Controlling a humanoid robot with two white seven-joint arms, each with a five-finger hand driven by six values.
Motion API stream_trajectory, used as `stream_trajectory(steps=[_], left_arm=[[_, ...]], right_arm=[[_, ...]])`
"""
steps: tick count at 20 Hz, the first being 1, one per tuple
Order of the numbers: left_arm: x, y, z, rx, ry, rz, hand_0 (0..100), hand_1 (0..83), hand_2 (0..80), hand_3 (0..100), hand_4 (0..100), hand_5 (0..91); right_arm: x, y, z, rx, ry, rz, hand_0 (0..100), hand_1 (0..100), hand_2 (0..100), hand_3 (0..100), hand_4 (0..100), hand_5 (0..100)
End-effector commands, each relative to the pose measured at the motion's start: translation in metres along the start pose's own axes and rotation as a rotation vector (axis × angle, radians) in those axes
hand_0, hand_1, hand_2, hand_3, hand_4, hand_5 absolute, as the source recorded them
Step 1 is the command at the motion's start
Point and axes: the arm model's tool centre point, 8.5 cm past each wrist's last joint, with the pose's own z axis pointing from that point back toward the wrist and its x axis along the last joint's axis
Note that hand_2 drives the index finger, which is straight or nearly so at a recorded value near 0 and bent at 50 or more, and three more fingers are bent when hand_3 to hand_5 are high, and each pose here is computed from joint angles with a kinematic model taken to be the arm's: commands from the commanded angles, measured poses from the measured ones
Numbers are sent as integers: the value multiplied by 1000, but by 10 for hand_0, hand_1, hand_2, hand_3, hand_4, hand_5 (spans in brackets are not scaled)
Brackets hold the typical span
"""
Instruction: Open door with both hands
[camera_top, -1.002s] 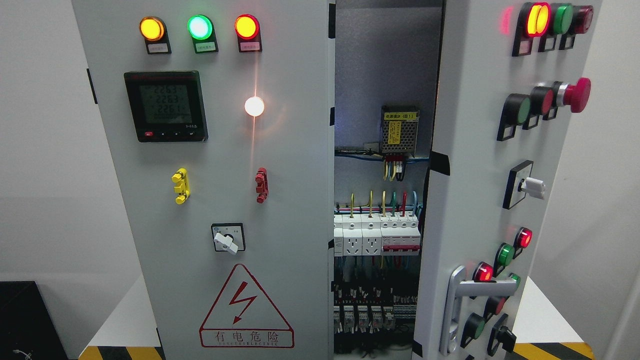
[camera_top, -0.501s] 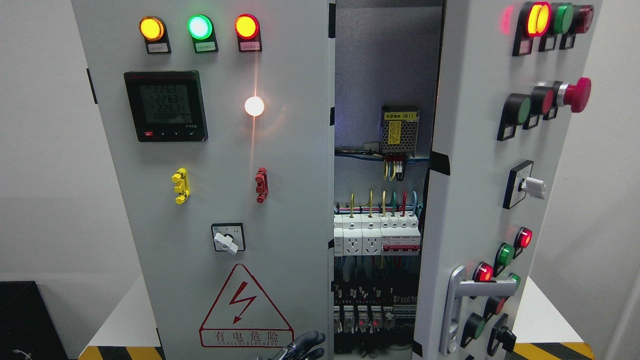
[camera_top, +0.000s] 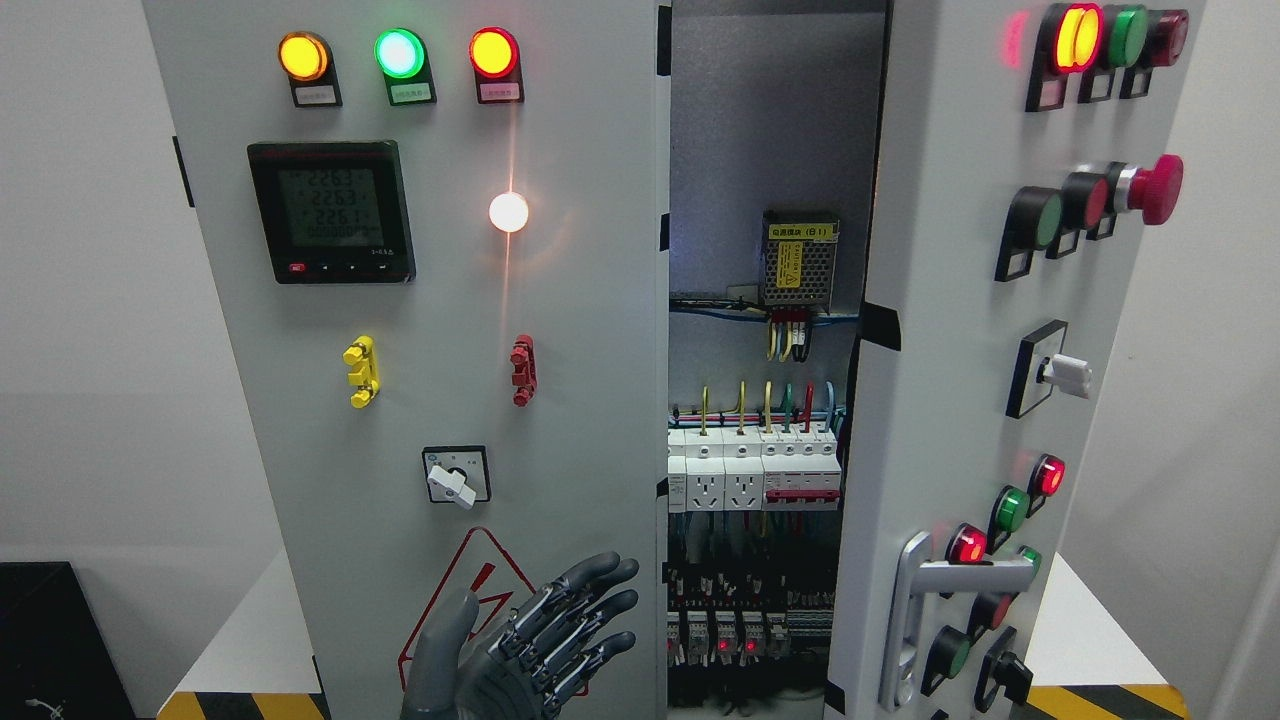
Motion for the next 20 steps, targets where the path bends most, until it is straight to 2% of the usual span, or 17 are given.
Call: stream_trajectory(steps=[1, 6, 11, 20], left_arm=[[46, -2, -9, -74, 9, -43, 0, 0, 0, 0, 0, 0], [76, -11, -36, -143, 2, 30, 0, 0, 0, 0, 0, 0], [98, -22, -53, -200, -24, 61, 0, 0, 0, 0, 0, 0], [90, -55, -89, -324, 28, 130, 0, 0, 0, 0, 0, 0]], right_arm=[[4, 0, 0, -1, -12, 0, 191, 0, 0, 0, 0, 0], [4, 0, 0, -1, -12, 1, 190, 0, 0, 0, 0, 0], [5, 0, 0, -1, -14, 1, 190, 0, 0, 0, 0, 0], [4, 0, 0, -1, -12, 0, 191, 0, 0, 0, 0, 0]])
